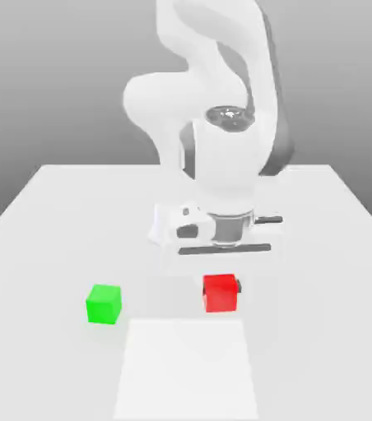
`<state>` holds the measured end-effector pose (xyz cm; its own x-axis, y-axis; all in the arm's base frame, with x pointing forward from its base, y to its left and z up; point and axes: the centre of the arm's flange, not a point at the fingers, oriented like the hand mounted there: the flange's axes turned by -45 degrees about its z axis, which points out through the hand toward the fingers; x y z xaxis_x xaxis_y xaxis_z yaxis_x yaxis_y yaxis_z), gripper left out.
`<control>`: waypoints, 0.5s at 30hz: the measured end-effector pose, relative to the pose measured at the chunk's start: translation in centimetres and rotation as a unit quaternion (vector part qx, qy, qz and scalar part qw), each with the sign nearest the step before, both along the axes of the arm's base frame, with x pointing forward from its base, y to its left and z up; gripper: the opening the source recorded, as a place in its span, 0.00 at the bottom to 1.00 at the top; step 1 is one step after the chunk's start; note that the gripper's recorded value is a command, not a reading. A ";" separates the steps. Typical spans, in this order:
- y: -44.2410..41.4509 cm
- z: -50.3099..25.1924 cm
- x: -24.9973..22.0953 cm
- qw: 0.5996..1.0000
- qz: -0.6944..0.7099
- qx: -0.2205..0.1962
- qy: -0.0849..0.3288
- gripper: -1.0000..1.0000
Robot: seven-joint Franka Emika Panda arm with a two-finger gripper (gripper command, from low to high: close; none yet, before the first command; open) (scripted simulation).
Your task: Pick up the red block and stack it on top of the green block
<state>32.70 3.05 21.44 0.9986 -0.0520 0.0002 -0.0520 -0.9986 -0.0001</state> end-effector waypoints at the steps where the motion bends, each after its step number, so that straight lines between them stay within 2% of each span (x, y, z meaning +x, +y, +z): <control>1: -1.1 0.2 0.0 1.000 -0.028 0.000 0.000 0.00; 8: -9.1 1.7 -1.3 0.973 -0.233 0.001 0.000 0.00; 15: -16.4 3.0 -4.5 0.904 -0.428 0.000 0.000 0.00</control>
